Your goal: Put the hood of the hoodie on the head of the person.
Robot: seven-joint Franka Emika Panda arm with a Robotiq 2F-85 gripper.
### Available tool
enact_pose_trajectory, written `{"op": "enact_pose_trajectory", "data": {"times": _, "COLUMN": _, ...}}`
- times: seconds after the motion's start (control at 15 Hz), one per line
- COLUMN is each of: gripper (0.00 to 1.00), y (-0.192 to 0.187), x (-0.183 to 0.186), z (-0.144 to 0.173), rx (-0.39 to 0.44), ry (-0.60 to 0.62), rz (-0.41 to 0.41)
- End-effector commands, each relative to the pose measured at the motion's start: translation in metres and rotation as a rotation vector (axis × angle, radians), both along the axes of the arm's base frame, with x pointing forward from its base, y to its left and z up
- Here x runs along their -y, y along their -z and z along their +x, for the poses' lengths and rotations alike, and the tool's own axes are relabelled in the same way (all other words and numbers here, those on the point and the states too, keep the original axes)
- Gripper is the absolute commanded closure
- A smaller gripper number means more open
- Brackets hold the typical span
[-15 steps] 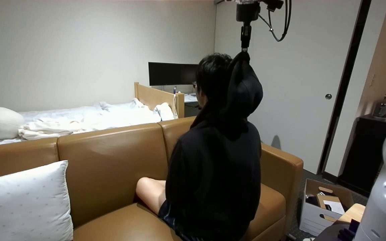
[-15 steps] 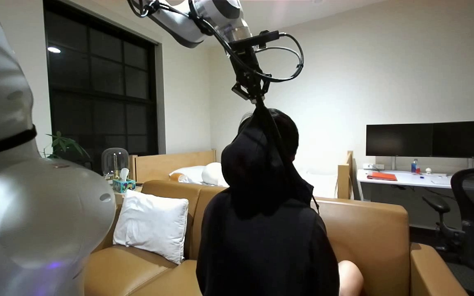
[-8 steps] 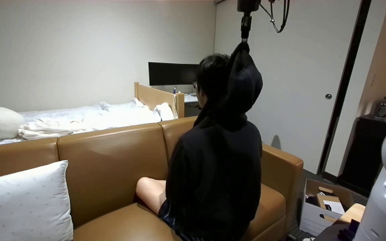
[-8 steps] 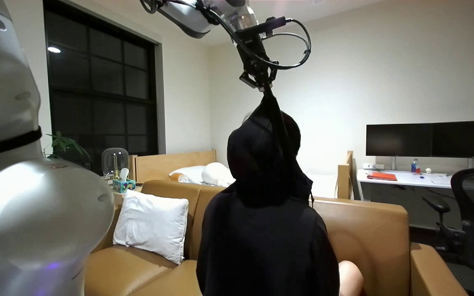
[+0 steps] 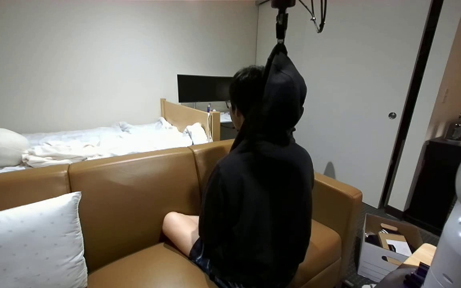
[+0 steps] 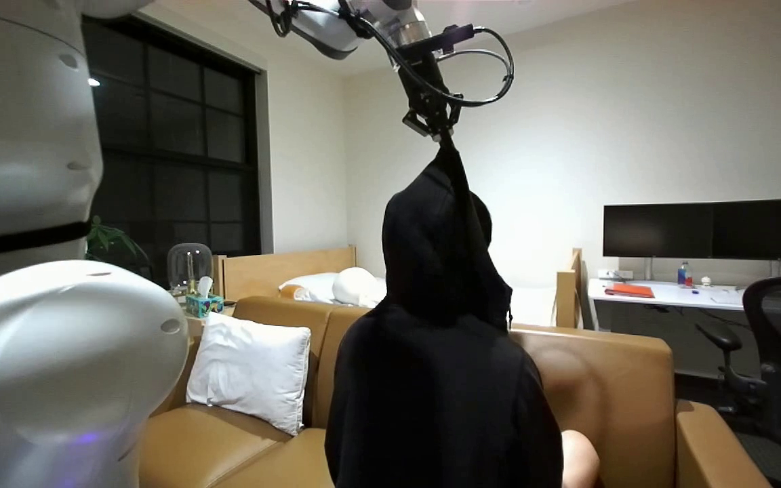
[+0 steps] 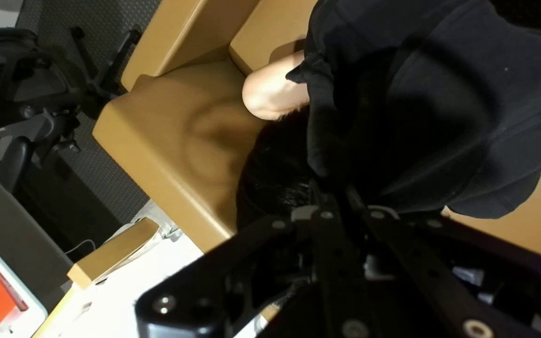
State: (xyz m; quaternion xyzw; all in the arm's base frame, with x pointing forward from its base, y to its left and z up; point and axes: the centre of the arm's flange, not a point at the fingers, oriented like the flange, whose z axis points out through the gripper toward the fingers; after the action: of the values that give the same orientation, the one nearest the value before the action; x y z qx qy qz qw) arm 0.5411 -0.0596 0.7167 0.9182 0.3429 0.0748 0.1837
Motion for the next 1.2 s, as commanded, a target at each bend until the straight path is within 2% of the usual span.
{"op": "enact_pose_trajectory", "data": {"times": 0.0, "gripper": 0.98, "y": -0.037, "x": -0.016, "z": 0.036, "rx": 0.018, "ry": 0.015, "rz": -0.011}}
{"op": "enact_pose_trajectory", "data": {"times": 0.2, "gripper": 0.98, "y": -0.034, "x": -0.035, "z": 0.055, "rx": -0.018, "ry": 0.046, "rz": 0.016}}
{"op": "enact_pose_trajectory", "data": {"times": 0.53, "gripper": 0.98, "y": -0.037, "x": -0.063, "z": 0.064, "rx": -0.079, "ry": 0.132, "rz": 0.063}}
{"op": "enact_pose_trajectory", "data": {"times": 0.6, "gripper": 0.93, "y": -0.002, "x": -0.048, "z": 0.051, "rx": -0.103, "ry": 0.102, "rz": 0.037}}
{"op": "enact_pose_trajectory", "data": {"times": 1.07, "gripper": 0.93, "y": -0.004, "x": -0.056, "z": 0.057, "rx": -0.111, "ry": 0.118, "rz": 0.045}}
{"op": "enact_pose_trajectory", "data": {"times": 1.13, "gripper": 0.98, "y": -0.004, "x": -0.056, "z": 0.057, "rx": -0.111, "ry": 0.118, "rz": 0.045}}
